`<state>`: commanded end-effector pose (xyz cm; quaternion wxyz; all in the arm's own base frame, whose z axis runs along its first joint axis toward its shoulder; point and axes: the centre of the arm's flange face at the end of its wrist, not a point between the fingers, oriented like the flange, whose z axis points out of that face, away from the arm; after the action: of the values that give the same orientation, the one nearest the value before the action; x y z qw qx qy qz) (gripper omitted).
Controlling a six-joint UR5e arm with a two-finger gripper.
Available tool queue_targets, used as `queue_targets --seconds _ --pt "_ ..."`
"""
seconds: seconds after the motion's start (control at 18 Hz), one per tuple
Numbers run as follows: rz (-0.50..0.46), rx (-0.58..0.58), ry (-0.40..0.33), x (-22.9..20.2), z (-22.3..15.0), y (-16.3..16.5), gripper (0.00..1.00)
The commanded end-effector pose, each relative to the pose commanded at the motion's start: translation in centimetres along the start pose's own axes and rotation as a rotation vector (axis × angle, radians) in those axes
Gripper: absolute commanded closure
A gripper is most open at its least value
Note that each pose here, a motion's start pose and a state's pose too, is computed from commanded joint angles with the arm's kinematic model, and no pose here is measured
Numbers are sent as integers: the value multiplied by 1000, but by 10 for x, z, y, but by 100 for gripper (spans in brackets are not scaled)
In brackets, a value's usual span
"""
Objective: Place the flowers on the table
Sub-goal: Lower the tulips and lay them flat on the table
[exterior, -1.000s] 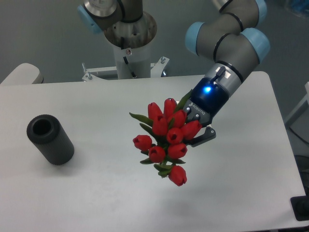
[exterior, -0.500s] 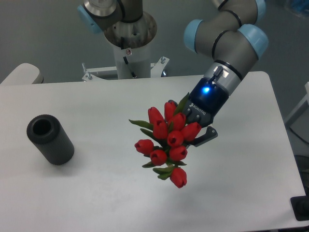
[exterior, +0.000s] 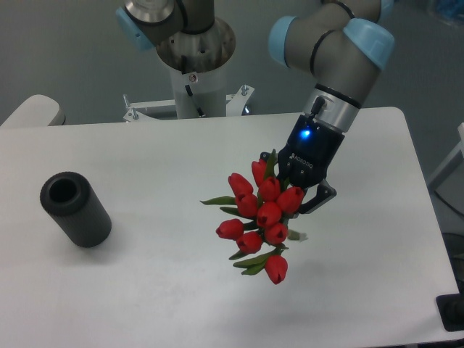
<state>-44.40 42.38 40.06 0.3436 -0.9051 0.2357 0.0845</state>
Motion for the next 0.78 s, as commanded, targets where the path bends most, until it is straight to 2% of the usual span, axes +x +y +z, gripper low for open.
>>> queue_targets --seconds 0.56,0.78 --pt "221 -423 77 33 34 -11 64" --pt "258 -503 148 65 67 -17 64"
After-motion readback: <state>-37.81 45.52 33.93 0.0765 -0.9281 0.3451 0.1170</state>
